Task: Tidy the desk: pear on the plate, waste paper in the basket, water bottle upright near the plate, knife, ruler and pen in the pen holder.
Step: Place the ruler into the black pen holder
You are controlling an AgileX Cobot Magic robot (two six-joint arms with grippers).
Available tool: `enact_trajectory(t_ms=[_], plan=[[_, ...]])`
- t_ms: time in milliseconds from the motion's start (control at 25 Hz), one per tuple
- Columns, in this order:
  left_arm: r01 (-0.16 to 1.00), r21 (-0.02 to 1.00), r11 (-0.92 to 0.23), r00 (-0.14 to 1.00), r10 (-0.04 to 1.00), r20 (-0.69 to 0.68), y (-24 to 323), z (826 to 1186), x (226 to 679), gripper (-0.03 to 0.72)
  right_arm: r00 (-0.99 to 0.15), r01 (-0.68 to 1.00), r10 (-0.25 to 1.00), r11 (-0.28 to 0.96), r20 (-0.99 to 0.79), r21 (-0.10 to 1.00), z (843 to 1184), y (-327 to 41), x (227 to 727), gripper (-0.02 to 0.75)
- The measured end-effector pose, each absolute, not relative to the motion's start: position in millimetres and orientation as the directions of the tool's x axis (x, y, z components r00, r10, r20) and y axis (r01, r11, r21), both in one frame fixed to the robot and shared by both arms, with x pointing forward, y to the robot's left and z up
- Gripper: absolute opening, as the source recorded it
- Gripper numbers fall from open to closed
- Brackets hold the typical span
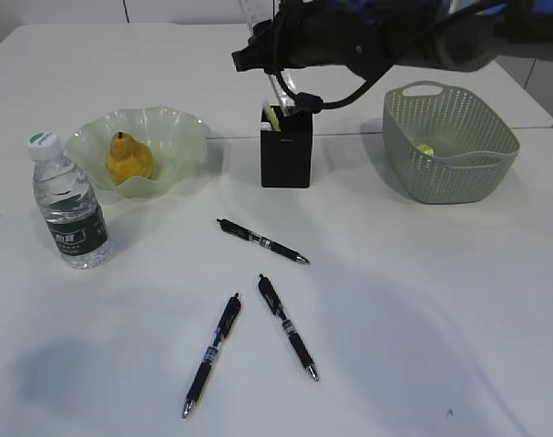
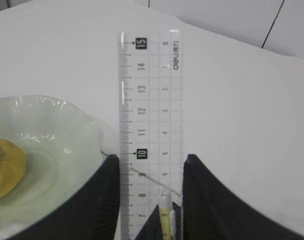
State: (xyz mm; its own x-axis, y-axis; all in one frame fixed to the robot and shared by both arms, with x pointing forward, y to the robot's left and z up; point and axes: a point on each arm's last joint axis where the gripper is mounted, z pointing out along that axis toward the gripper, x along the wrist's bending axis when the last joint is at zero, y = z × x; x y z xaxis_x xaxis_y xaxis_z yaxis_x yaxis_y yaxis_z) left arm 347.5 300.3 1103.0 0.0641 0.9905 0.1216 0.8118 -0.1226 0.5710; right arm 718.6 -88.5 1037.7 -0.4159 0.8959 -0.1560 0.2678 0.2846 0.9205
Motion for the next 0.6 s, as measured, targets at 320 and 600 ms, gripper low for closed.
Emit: enact_trajectory(t_ms=[320, 600], plan=[[0.81, 0.573, -0.123, 0.064, 0.991, 0.122, 300, 1103, 348, 0.34, -0.448, 0.153, 0.881, 0.244, -0.153, 0.958, 1015, -84, 733, 0.313], [0.81, 0.573, -0.123, 0.064, 0.991, 0.122, 300, 1103, 348, 0.34, -0.418, 0.091, 0.898, 0.191, -0.137, 0.977, 1018, -105, 745, 0.313]])
